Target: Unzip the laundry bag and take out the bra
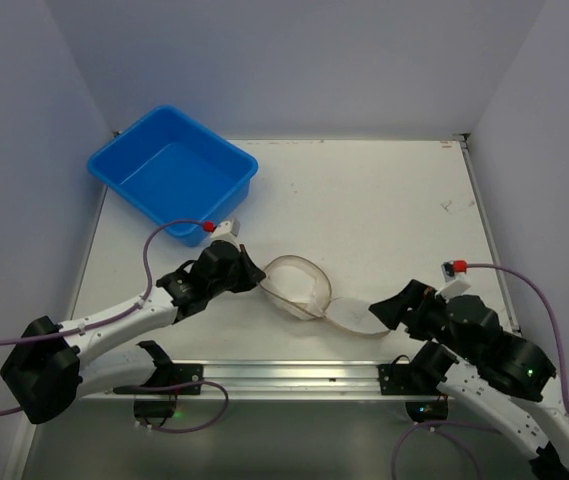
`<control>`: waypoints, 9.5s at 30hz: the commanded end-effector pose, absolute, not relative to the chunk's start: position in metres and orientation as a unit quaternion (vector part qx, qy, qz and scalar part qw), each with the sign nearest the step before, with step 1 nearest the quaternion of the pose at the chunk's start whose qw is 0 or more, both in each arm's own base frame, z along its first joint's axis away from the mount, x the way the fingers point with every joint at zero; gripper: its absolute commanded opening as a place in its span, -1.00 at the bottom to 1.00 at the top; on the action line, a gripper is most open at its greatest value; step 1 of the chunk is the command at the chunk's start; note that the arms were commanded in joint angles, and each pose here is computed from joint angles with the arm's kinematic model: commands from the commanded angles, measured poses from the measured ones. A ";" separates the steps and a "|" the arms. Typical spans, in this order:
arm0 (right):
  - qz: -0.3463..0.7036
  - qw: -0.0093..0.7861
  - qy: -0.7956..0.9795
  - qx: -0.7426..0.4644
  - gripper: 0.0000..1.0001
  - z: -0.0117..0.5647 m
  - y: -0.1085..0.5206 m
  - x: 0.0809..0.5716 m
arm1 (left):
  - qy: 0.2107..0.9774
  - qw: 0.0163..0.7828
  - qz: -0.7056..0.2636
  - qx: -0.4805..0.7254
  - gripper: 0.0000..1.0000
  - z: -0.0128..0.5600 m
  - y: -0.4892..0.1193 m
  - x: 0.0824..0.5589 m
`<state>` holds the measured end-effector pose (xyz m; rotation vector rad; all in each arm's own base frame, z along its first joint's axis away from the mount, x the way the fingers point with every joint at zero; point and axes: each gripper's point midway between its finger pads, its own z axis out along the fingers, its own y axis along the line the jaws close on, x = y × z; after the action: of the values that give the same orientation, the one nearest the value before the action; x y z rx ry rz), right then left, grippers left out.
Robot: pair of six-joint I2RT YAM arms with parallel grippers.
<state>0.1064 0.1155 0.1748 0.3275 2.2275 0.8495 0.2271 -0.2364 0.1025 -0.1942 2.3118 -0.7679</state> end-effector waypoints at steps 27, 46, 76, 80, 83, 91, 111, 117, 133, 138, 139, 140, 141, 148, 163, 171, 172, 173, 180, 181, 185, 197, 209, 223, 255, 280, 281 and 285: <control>0.249 0.326 0.912 -0.026 0.34 0.127 0.237 0.228 | 0.895 0.348 -0.275 -0.043 -1.00 0.099 -0.227 0.221; 0.218 0.383 0.897 -0.032 -1.00 0.142 0.195 0.216 | 0.893 0.357 -0.272 0.014 -0.18 0.134 -0.241 0.234; 0.216 0.319 0.923 -0.027 -1.00 0.084 0.200 0.202 | 0.919 0.339 -0.175 0.096 0.09 0.083 -0.337 0.227; 0.219 0.311 0.925 -0.026 -1.00 0.079 0.199 0.198 | 0.924 0.339 -0.148 0.094 0.30 0.068 -0.322 0.225; 0.218 0.305 0.927 -0.025 -1.00 0.075 0.198 0.195 | 0.926 0.332 -0.146 0.101 0.43 0.061 -0.322 0.223; 0.227 0.306 0.924 -0.026 -1.00 0.078 0.200 0.193 | 0.920 0.315 -0.188 0.140 0.74 0.061 -0.351 0.201; 0.240 0.313 0.919 -0.024 -1.00 0.083 0.197 0.188 | 0.943 0.313 -0.066 0.089 0.25 0.021 -0.321 0.210; 0.240 0.314 0.918 -0.022 -1.00 0.082 0.195 0.187 | 0.942 0.319 -0.065 0.086 -0.93 0.026 -0.318 0.210; 0.203 0.317 0.926 -0.023 -1.00 0.075 0.189 0.200 | 0.886 0.350 -0.249 0.175 -1.00 0.143 -0.344 0.186; 0.192 0.324 0.926 -0.023 -1.00 0.079 0.188 0.210 | 0.860 0.360 -0.297 0.209 -1.00 0.166 -0.337 0.173; 0.188 0.321 0.928 -0.025 -1.00 0.077 0.187 0.211 | 0.859 0.360 -0.298 0.210 -1.00 0.163 -0.332 0.172; 0.187 0.321 0.928 -0.027 -1.00 0.077 0.187 0.211 | 0.846 0.366 -0.324 0.213 -1.00 0.176 -0.333 0.169; 0.186 0.321 0.928 -0.027 -1.00 0.077 0.188 0.213 | 0.838 0.370 -0.337 0.219 -1.00 0.181 -0.333 0.167; 0.197 0.300 0.933 -0.032 -1.00 0.070 0.194 0.207 | 0.763 0.409 -0.458 0.202 -1.00 0.231 -0.319 0.171; 0.265 0.346 0.899 -0.043 -1.00 0.145 0.208 0.208 | 0.782 0.372 -0.459 0.200 -1.00 0.172 -0.336 0.186; 0.228 0.326 0.916 -0.056 -1.00 0.135 0.211 0.219 | 0.755 0.341 -0.494 0.265 -1.00 0.173 -0.371 0.167; 0.222 0.319 0.920 -0.057 -1.00 0.127 0.211 0.220 | 0.741 0.353 -0.504 0.269 -1.00 0.187 -0.369 0.165; 0.212 0.312 0.924 -0.056 -1.00 0.117 0.211 0.223 | 0.730 0.361 -0.508 0.279 -1.00 0.194 -0.368 0.162; 0.151 0.268 0.950 -0.050 -1.00 0.056 0.192 0.215 | 0.674 0.420 -0.539 0.282 -1.00 0.240 -0.344 0.152; 0.155 0.259 0.952 -0.049 -1.00 0.052 0.192 0.212 | 0.655 0.440 -0.548 0.277 -1.00 0.255 -0.339 0.151; 0.171 0.247 0.953 -0.047 -1.00 0.046 0.192 0.201 | 0.668 0.471 -0.527 0.234 -1.00 0.252 -0.323 0.165; 0.191 0.254 0.947 -0.034 -1.00 0.056 0.186 0.188 | 0.678 0.561 -0.471 0.071 -1.00 0.288 -0.274 0.217; 0.240 0.292 0.925 -0.039 -1.00 0.097 0.194 0.188 | 0.763 0.621 -0.128 -0.124 -0.96 0.340 -0.142 0.334; 0.291 0.338 0.893 -0.063 -1.00 0.126 0.202 0.188 | 0.781 0.576 0.025 -0.240 -1.00 0.291 -0.001 0.494; 0.276 0.315 0.905 -0.078 -1.00 0.104 0.208 0.193 | 0.814 0.505 0.023 -0.287 1.00 0.182 0.079 0.581; 0.252 0.354 0.898 -0.070 -1.00 0.135 0.205 0.213 | 0.779 0.526 -0.341 0.005 1.00 0.295 -0.191 0.308; 0.251 0.355 0.898 -0.070 -1.00 0.135 0.205 0.213 | 0.776 0.524 -0.350 0.014 1.00 0.296 -0.194 0.297; 0.250 0.353 0.899 -0.069 -1.00 0.134 0.204 0.213 | 0.789 0.474 -0.387 0.049 1.00 0.265 -0.216 0.260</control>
<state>0.2039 0.2026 0.1170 -0.1756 2.3729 0.6527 0.2878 -0.1945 0.2781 0.0438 1.8889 -0.8104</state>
